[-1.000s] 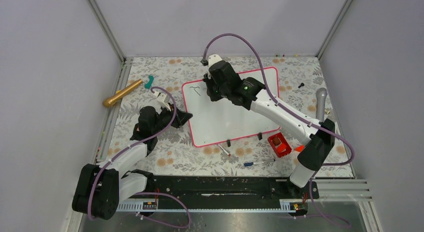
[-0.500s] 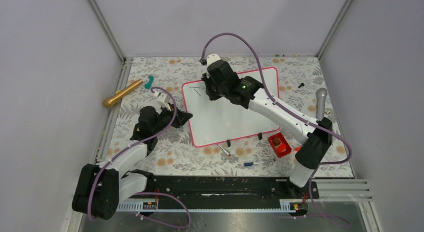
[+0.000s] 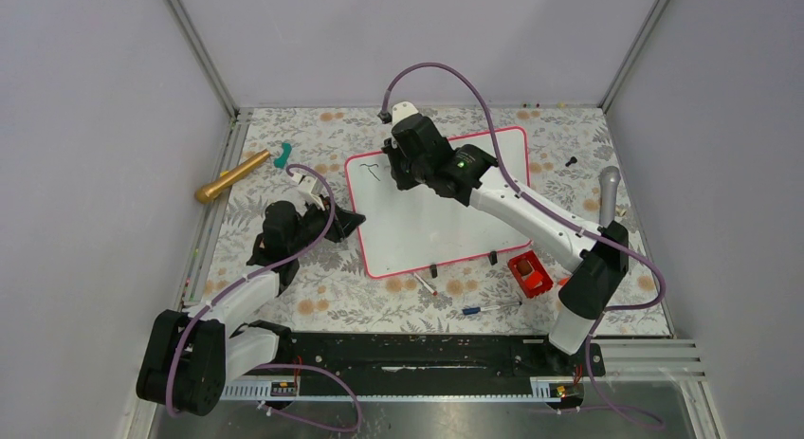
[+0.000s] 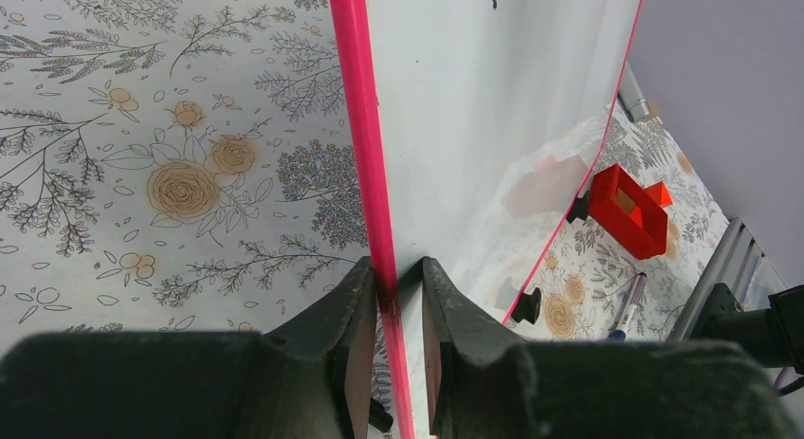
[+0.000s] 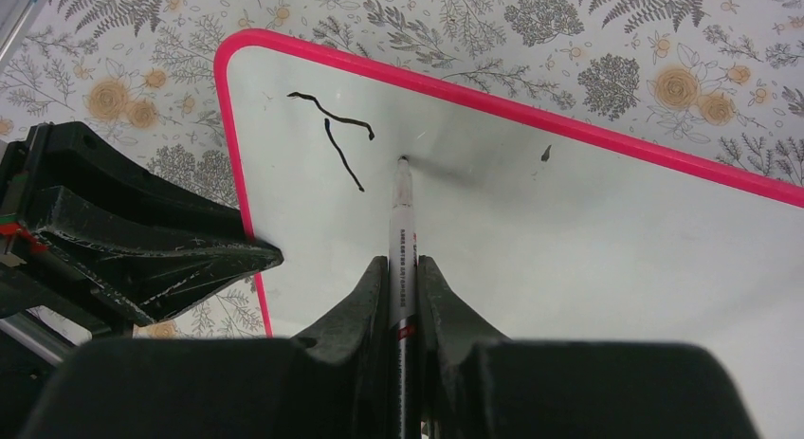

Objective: Write a sentence on the whiteboard

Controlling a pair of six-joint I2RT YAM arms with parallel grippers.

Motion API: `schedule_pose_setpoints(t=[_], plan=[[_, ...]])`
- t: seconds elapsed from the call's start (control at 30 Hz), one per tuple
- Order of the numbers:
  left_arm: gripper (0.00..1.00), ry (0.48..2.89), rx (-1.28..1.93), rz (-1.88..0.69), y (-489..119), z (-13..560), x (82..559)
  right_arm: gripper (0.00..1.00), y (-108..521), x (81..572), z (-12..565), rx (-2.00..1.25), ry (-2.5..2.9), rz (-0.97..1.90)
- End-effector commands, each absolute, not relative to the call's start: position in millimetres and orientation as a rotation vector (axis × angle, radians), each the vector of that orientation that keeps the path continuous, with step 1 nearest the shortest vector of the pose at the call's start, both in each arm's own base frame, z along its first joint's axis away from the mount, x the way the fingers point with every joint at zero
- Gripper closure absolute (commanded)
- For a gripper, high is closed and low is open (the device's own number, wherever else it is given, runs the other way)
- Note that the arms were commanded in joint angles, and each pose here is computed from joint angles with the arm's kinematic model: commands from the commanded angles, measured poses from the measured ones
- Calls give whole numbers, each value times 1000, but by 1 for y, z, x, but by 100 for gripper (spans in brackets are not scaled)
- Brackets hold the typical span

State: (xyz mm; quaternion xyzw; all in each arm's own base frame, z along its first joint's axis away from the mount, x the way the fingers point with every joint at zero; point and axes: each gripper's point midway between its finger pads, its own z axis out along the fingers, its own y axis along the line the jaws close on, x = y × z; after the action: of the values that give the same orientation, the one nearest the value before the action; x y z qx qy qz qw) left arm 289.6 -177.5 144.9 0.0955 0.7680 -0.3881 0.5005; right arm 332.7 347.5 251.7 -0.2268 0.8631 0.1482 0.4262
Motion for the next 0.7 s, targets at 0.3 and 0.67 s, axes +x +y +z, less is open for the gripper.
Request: schedule_pose_setpoints(t=[0.3,0.67], plan=[[100,1803,289,-896,-179,152,292,100,347,330,276,-551,2106,386],[100,1804,292,-894,-179,151,291,100,344,326,277,-553,2106,391]])
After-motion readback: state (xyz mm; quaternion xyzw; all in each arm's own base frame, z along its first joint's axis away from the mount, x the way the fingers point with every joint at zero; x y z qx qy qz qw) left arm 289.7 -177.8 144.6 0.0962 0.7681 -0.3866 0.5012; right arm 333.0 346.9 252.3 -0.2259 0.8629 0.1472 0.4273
